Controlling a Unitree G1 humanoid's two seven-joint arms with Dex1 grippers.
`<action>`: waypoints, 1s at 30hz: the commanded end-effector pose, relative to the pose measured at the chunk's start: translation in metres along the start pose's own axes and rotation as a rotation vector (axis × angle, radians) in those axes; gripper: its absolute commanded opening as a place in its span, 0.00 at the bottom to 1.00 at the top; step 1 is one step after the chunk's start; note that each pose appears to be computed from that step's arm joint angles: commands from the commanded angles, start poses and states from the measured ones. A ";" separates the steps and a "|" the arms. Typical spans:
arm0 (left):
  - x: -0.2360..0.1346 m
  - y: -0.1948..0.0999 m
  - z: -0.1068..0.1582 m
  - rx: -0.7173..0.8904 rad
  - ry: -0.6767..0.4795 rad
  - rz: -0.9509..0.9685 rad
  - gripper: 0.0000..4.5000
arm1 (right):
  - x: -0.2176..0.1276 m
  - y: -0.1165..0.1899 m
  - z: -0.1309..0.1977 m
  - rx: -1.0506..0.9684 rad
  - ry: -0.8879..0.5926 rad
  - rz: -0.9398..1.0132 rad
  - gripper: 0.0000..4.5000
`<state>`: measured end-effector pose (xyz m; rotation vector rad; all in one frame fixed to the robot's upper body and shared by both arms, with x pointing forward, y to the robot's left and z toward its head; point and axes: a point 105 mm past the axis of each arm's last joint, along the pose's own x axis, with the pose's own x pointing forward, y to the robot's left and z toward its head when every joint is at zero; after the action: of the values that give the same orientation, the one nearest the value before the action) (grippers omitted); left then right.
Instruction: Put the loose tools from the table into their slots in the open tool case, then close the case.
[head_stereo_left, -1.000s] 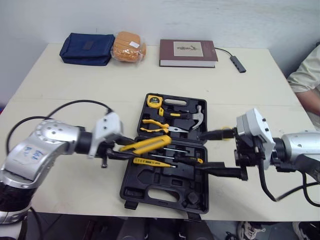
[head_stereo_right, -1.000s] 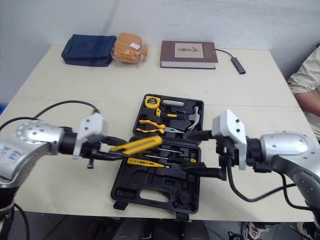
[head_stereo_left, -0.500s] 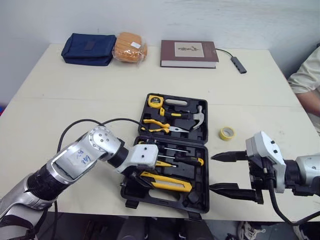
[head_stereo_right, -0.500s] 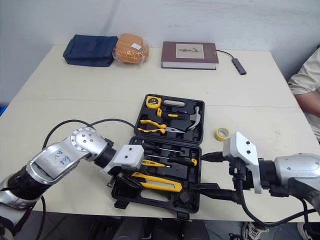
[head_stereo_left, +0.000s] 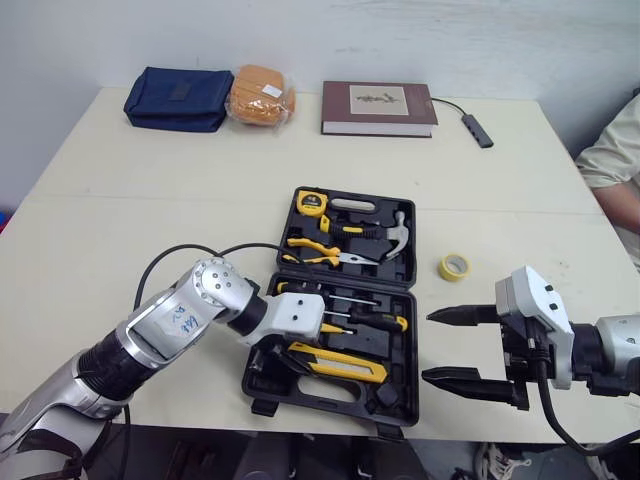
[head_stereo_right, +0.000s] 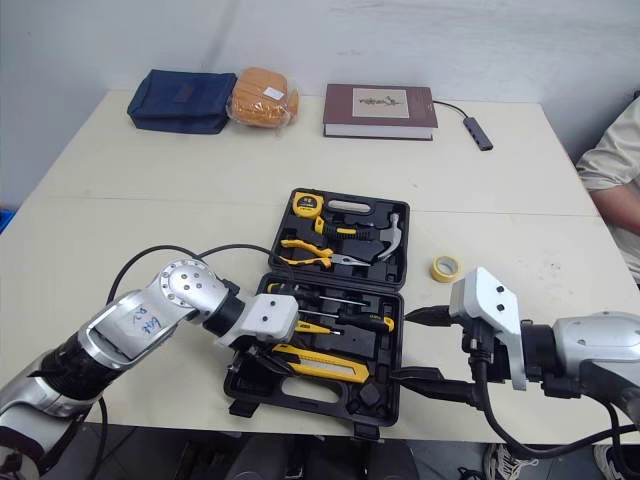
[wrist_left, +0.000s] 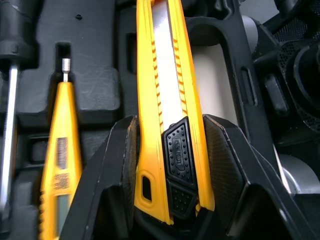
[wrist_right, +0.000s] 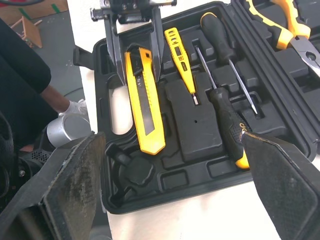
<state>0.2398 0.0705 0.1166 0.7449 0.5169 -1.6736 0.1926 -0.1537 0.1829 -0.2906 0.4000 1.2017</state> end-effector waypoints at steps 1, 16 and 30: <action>0.005 -0.002 -0.006 -0.018 0.030 0.019 0.29 | -0.002 0.001 0.008 -0.048 -0.012 -0.010 1.00; -0.035 0.007 0.017 0.041 -0.051 0.046 0.98 | -0.001 0.001 0.009 -0.047 -0.026 -0.008 1.00; -0.007 0.002 0.022 0.066 -0.478 0.026 0.01 | 0.003 0.004 0.011 -0.049 -0.039 0.010 1.00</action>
<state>0.2376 0.0616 0.1345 0.3827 0.1723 -1.7808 0.1951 -0.1518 0.1860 -0.2943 0.3764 1.1952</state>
